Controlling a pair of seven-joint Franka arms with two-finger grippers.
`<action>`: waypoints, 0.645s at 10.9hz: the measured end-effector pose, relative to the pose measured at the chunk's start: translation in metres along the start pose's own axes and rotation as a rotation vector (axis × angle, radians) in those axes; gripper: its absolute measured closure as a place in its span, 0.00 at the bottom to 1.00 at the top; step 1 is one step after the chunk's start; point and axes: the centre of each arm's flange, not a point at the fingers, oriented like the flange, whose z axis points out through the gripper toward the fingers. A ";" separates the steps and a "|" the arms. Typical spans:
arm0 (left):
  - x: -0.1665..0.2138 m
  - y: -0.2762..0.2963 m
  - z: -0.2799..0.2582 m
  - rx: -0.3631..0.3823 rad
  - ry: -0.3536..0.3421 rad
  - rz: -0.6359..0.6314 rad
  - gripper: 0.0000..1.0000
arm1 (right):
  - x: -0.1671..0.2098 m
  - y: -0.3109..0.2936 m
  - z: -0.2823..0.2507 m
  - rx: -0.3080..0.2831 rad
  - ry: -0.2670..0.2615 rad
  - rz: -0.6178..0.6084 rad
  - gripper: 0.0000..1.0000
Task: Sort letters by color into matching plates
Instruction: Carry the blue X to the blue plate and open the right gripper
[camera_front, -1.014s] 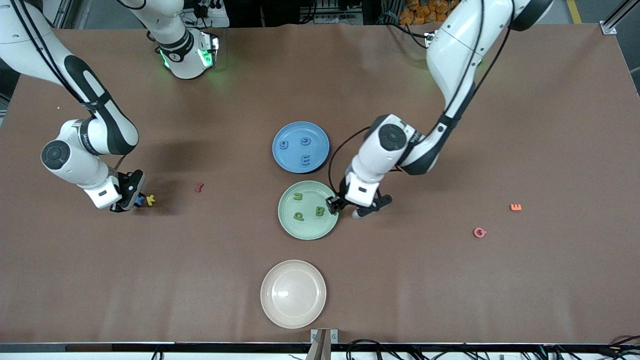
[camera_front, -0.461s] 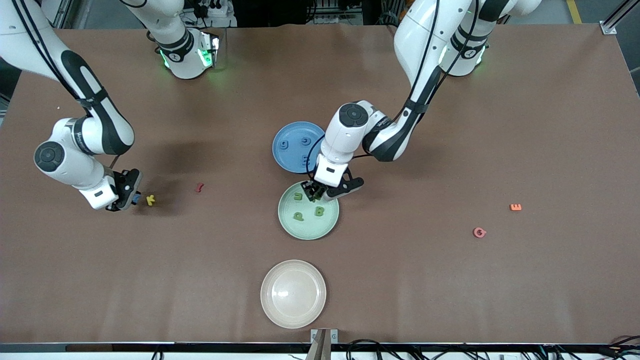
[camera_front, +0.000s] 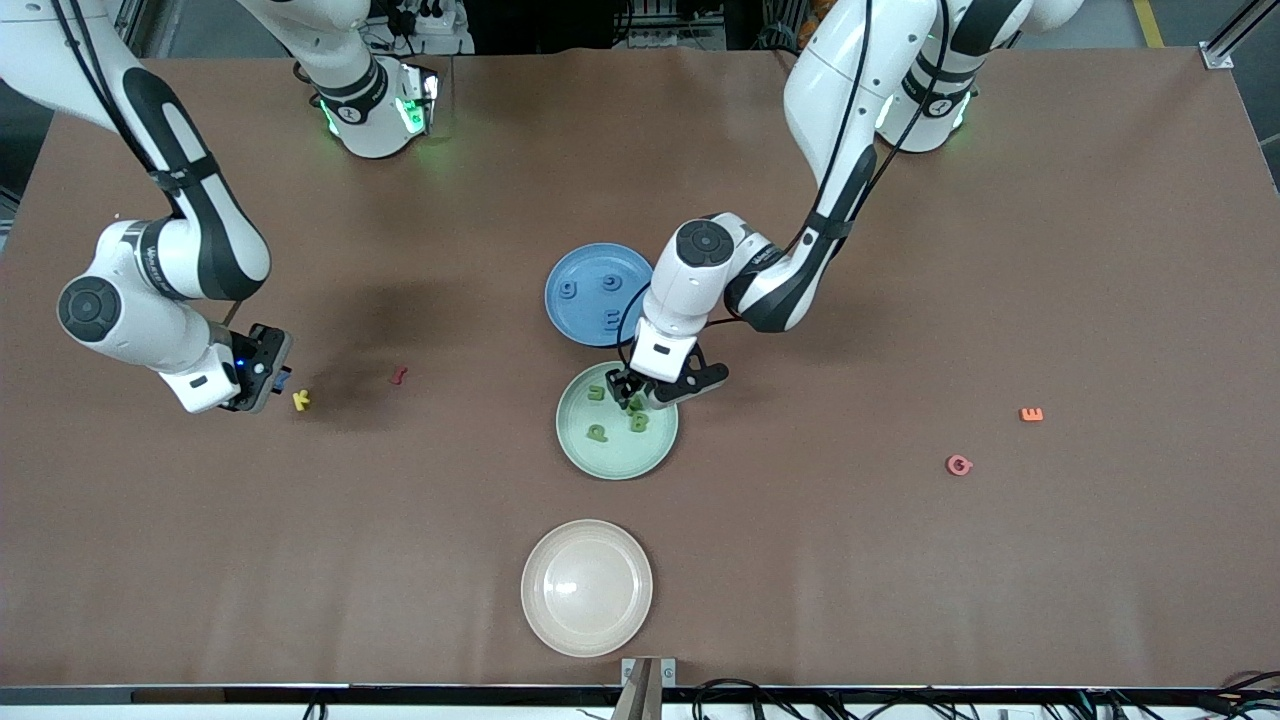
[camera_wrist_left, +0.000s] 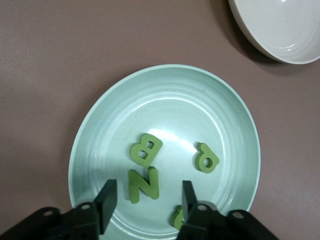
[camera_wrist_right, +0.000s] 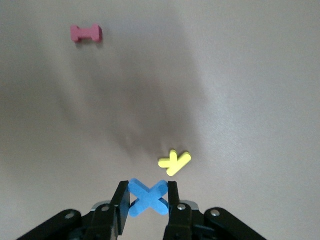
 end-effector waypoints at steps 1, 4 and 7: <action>0.000 0.001 0.000 0.000 0.005 0.013 0.30 | 0.011 -0.004 -0.004 0.008 -0.008 0.040 0.65; 0.003 0.002 -0.002 -0.004 0.012 0.013 0.01 | 0.051 -0.019 -0.012 0.015 -0.023 0.159 0.65; 0.035 -0.003 -0.007 -0.004 0.055 -0.006 0.00 | 0.108 -0.044 -0.015 0.025 -0.041 0.260 0.65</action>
